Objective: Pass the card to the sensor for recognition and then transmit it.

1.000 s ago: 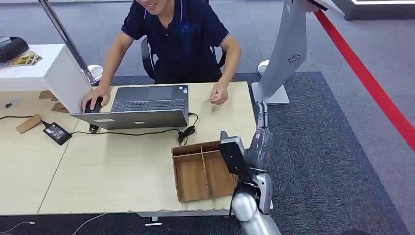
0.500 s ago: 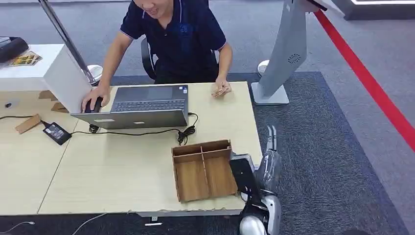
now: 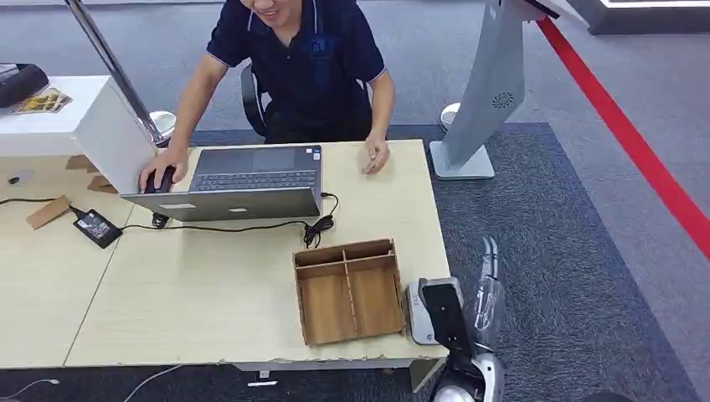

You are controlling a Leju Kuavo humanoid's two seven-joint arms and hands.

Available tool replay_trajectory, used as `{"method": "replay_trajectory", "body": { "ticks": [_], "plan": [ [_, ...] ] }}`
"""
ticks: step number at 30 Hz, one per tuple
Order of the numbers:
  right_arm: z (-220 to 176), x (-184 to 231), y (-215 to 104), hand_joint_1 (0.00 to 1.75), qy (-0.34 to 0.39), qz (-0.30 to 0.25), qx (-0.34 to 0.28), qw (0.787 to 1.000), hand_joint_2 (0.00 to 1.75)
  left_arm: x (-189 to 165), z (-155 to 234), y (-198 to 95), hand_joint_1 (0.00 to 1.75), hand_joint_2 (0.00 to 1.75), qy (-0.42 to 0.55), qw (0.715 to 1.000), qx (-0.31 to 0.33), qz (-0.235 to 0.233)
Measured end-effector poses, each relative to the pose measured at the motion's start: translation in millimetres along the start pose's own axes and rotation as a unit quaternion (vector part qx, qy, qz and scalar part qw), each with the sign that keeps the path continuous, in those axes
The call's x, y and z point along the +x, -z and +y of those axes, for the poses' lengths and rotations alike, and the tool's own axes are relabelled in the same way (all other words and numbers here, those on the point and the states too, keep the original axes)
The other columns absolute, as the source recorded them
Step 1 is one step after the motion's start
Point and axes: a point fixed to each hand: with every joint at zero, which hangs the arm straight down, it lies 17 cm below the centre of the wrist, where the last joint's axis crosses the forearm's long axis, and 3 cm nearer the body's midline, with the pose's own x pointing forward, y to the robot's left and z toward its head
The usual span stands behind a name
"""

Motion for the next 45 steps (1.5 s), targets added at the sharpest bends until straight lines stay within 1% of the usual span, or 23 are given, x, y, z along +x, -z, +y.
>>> {"method": "replay_trajectory", "body": {
  "ticks": [7, 13, 21, 28, 33, 40, 45],
  "plan": [
    [6, -15, -4, 0.0, -0.003, 0.009, 0.009, 1.0, 1.75, 0, 0, 0, 0.0, 0.0, 0.001, 1.0, 0.001, -0.001],
    [10, -42, -6, 0.0, 0.005, 0.048, 0.014, 0.999, 1.75, 1, 0, 0, 0.0, 0.0, 0.002, 1.0, 0.001, -0.001],
    [19, -88, -16, 0.0, 0.072, 0.132, 0.014, 0.988, 1.75, 1, 1, 0, 0.0, 0.0, 0.001, 1.0, 0.001, -0.002],
    [25, -115, -25, 0.0, 0.112, 0.183, 0.011, 0.977, 1.75, 1, 0, 0, 0.0, 0.0, 0.001, 1.0, 0.001, -0.002],
    [25, -132, -30, 0.0, 0.163, 0.225, -0.004, 0.961, 1.75, 1, 0, 0, 0.0, 0.0, 0.001, 1.0, 0.001, -0.002],
    [24, -133, -27, 0.0, 0.173, 0.225, -0.006, 0.959, 1.75, 1, 0, 0, 0.0, 0.0, 0.001, 1.0, 0.001, -0.003],
    [23, -126, -24, 0.0, 0.159, 0.203, -0.004, 0.966, 1.75, 1, 1, 0, 0.0, 0.0, 0.001, 1.0, 0.002, -0.003]
  ]
}}
